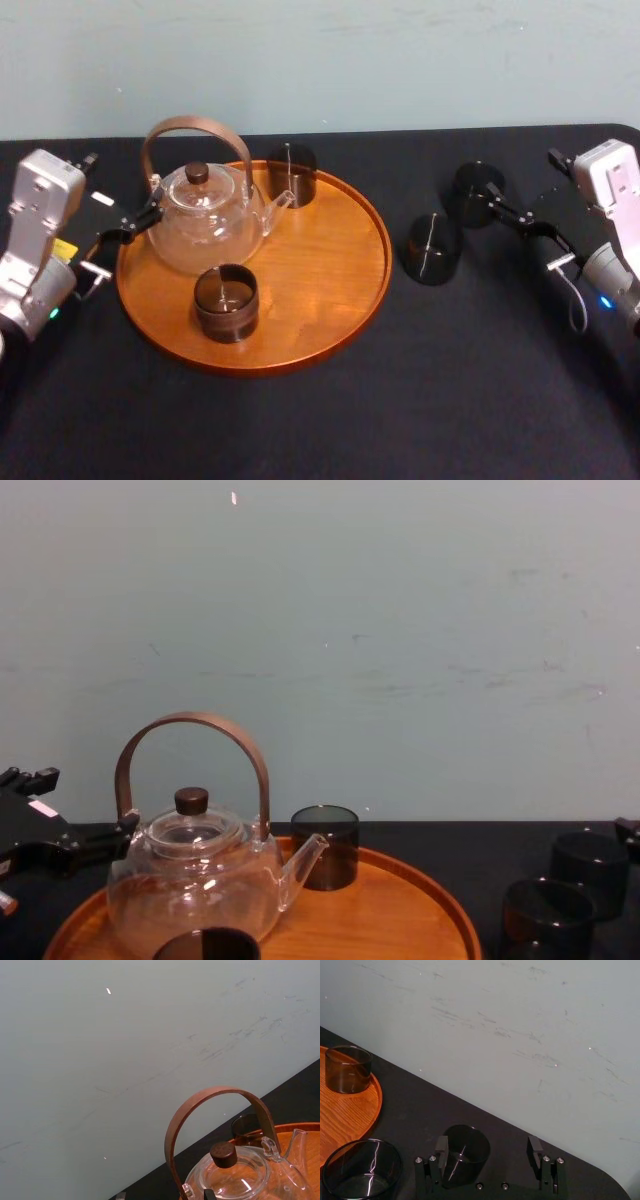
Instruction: Pick up the glass from the table and place it on the tray.
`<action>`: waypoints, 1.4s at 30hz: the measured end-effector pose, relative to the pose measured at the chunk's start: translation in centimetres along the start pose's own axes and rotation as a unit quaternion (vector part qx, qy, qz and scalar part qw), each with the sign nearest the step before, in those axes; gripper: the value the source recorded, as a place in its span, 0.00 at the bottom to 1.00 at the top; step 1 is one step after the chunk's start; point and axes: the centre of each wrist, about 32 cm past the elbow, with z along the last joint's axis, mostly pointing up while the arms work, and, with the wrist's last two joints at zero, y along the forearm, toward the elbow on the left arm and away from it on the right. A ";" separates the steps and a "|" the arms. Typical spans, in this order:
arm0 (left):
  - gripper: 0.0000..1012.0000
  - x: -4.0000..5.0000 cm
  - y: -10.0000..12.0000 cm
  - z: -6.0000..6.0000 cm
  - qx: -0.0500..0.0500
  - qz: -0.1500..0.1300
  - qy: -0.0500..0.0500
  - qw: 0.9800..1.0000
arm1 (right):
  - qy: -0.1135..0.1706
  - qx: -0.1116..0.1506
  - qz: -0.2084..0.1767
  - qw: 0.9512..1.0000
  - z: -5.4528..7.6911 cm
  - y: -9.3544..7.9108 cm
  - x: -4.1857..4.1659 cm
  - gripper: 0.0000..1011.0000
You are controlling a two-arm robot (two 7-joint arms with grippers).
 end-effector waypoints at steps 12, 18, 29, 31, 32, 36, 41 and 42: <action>1.00 0.00 0.0 0.0 0.000 0.000 0.000 1.000 | 0.000 0.000 0.000 1.000 0.0 0.0 0.00 0.99; 1.00 0.00 0.0 0.0 0.000 0.000 0.000 1.000 | 0.000 0.000 0.000 1.000 0.0 0.0 0.00 0.99; 1.00 0.00 0.0 0.0 0.000 0.000 0.000 1.000 | 0.000 0.000 0.000 1.000 0.0 0.0 0.00 0.99; 1.00 0.00 0.0 0.0 0.000 0.000 0.000 1.000 | 0.000 0.000 0.000 1.000 0.0 0.0 0.00 0.99; 1.00 0.00 0.0 0.0 0.000 0.000 0.000 1.000 | 0.000 0.000 0.000 1.000 0.0 0.0 0.00 0.99; 1.00 0.00 0.0 0.0 0.000 0.000 0.000 1.000 | 0.000 0.000 0.000 1.000 0.0 0.0 0.00 0.99; 1.00 0.00 0.0 0.0 0.000 0.000 0.000 1.000 | 0.000 0.000 0.000 1.000 0.0 0.0 0.00 0.99; 1.00 0.00 0.0 0.0 0.000 0.000 0.000 1.000 | 0.000 0.000 0.000 1.000 0.0 0.0 0.00 0.99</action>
